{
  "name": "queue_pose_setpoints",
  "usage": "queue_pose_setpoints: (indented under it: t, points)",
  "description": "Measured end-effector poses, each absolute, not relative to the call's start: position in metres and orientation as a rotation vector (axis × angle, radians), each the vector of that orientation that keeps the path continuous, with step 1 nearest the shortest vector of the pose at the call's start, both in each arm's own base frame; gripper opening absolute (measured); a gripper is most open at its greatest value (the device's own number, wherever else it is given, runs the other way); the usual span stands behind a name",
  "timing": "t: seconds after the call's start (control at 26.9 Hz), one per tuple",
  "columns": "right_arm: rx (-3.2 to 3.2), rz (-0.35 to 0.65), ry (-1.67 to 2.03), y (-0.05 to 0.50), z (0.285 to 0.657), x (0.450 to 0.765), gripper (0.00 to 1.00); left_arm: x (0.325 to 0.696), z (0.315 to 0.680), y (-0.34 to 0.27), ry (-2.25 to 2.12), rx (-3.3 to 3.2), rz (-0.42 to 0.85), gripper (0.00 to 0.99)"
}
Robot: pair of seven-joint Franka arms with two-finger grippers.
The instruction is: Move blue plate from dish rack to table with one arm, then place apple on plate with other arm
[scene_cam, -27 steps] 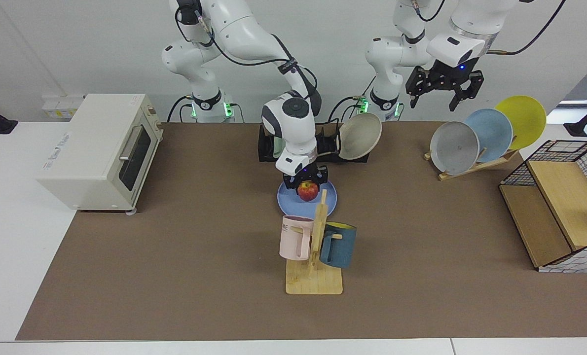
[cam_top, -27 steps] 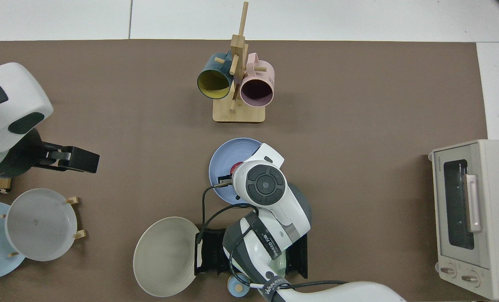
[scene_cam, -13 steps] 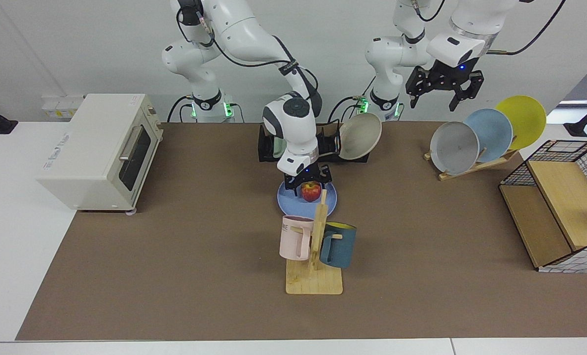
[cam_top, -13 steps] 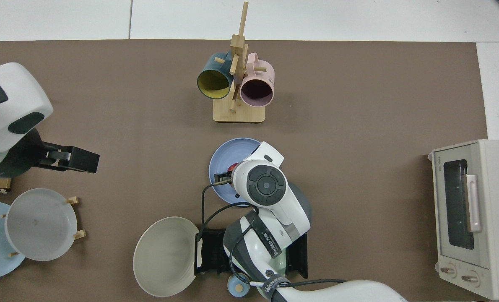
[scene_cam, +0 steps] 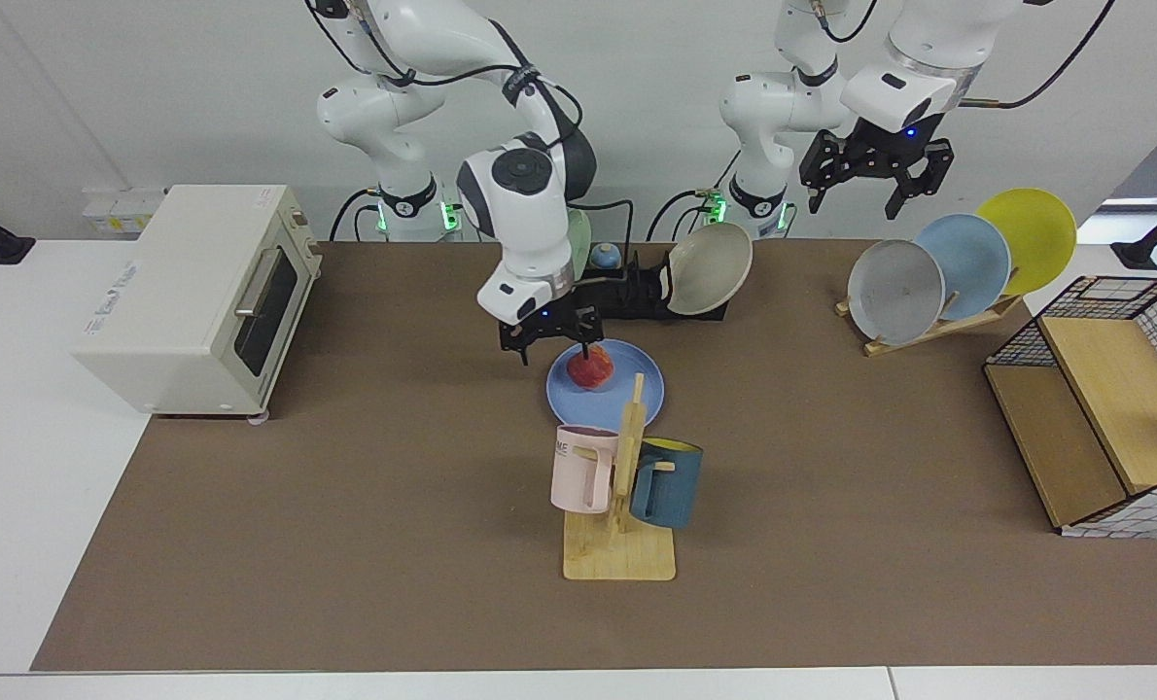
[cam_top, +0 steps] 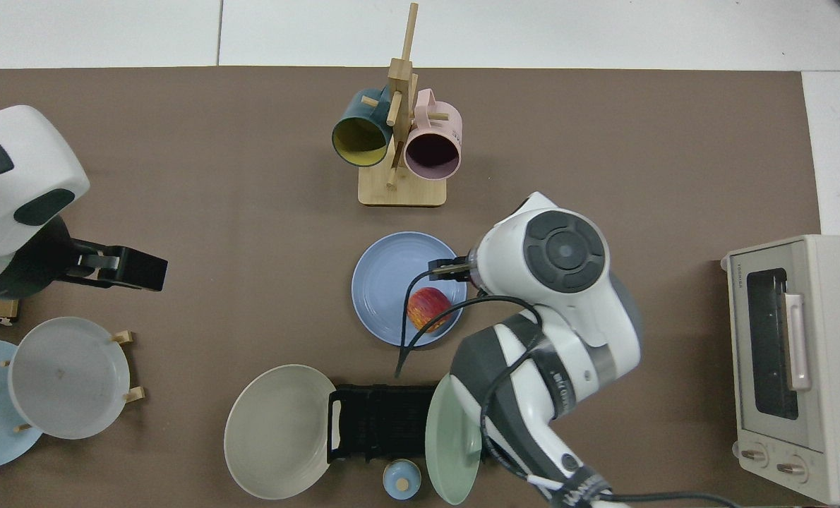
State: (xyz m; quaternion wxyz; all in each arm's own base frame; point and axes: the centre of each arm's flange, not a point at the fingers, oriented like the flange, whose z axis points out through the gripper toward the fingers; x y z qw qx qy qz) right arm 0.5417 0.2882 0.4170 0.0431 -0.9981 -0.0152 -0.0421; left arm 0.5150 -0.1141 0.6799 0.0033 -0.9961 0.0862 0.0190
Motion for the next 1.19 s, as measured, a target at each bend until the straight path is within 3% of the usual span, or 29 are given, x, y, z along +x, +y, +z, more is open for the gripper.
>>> queue_pose_setpoints:
  t: [0.3,0.56,1.19]
  points:
    - [-3.056,-0.178,-0.142,0.192,0.460,0.568,1.00,0.515,0.680,-0.114,0.270,-3.123,0.060,0.991]
    - [-3.107,-0.195,-0.217,0.145,0.489,0.575,1.00,0.515,0.680,-0.114,0.270,-3.123,0.060,0.991]
    - [-3.180,-0.124,-0.084,0.037,0.605,0.513,1.00,0.515,0.680,-0.114,0.270,-3.123,0.060,0.991]
